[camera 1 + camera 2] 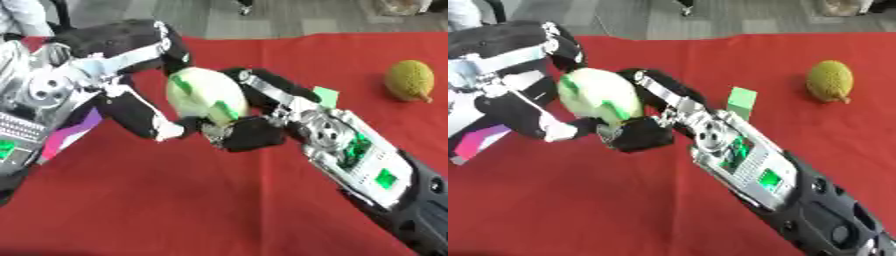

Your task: Pick up the objects with one hand, pass them to the other hand, and then place them into the box on the other side of the table.

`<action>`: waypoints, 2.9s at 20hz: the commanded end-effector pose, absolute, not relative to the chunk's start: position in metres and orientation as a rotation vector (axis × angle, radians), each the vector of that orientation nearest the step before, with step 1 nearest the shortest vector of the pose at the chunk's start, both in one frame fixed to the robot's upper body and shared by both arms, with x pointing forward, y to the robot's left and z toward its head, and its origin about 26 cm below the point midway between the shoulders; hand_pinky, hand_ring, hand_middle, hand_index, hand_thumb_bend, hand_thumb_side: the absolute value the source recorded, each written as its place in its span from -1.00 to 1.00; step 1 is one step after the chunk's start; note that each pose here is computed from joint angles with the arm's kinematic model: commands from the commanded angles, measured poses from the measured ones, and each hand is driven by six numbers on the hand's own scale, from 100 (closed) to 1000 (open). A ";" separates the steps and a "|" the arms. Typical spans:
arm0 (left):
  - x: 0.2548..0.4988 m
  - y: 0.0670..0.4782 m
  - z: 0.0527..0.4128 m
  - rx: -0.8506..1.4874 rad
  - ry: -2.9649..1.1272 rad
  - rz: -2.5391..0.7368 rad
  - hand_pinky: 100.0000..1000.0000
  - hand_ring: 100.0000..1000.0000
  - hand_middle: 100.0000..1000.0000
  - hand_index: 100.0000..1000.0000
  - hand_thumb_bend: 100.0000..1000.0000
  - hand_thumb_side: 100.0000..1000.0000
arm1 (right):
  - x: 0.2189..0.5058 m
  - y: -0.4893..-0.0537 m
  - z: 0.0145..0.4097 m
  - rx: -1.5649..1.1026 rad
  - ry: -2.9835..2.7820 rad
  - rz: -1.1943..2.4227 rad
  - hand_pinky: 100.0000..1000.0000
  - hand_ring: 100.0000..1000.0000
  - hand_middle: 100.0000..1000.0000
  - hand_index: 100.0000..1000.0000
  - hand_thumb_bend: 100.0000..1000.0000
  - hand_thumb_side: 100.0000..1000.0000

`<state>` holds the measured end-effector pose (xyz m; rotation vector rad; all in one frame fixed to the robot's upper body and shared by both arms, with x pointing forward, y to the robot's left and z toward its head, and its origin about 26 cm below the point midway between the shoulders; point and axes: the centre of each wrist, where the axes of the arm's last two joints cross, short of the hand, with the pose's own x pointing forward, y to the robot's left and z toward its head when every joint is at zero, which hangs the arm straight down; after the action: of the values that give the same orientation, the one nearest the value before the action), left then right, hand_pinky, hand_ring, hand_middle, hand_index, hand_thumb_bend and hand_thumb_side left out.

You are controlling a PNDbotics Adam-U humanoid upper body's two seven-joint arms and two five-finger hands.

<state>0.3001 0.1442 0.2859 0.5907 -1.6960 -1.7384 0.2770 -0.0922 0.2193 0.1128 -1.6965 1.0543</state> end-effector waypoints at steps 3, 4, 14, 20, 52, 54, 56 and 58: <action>0.297 0.143 0.297 0.605 -1.750 -1.732 0.24 0.08 -0.13 -0.02 -0.41 -0.80 | 0.275 -0.089 0.218 0.114 -1.701 1.122 0.58 0.24 0.26 0.44 -0.08 -1.00; 0.297 0.143 0.296 0.603 -1.747 -1.733 0.23 0.07 -0.11 0.00 -0.39 -0.85 | 0.275 -0.089 0.218 0.112 -1.703 1.135 0.60 0.26 0.29 0.47 -0.06 -1.00; 0.299 0.144 0.296 0.611 -1.738 -1.698 0.15 0.00 -0.12 0.00 -0.29 -1.00 | 0.277 -0.090 0.215 0.086 -1.743 1.308 0.68 0.48 0.55 0.73 0.20 -1.00; 0.298 0.144 0.296 0.615 -1.762 -1.668 0.02 -0.14 -0.23 -0.14 -0.17 -1.00 | 0.280 -0.092 0.213 0.087 -1.749 1.352 0.69 0.56 0.64 0.77 0.35 -0.98; 0.302 0.191 0.296 0.753 -1.738 -1.527 -0.26 -0.36 -0.45 -0.38 -0.04 -1.00 | 0.287 -0.097 0.205 -0.009 -1.700 1.264 0.70 0.62 0.71 0.80 0.52 -0.81; 0.303 0.198 0.297 0.789 -1.743 -1.492 -0.26 -0.35 -0.45 -0.37 -0.04 -1.00 | 0.288 -0.097 0.204 -0.022 -1.693 1.262 0.70 0.63 0.71 0.80 0.52 -0.80; 0.303 0.206 0.297 0.823 -1.735 -1.463 -0.26 -0.35 -0.45 -0.37 -0.04 -1.00 | 0.289 -0.098 0.203 -0.031 -1.688 1.260 0.70 0.63 0.71 0.80 0.52 -0.80; 0.303 0.214 0.295 0.851 -1.716 -1.438 -0.26 -0.35 -0.44 -0.36 -0.04 -1.00 | 0.289 -0.098 0.202 -0.036 -1.686 1.259 0.69 0.62 0.71 0.80 0.52 -0.81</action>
<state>0.3065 0.2052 0.2835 0.7722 -1.7027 -1.4583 0.2890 -0.0957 0.1978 -0.0095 -1.6713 1.2557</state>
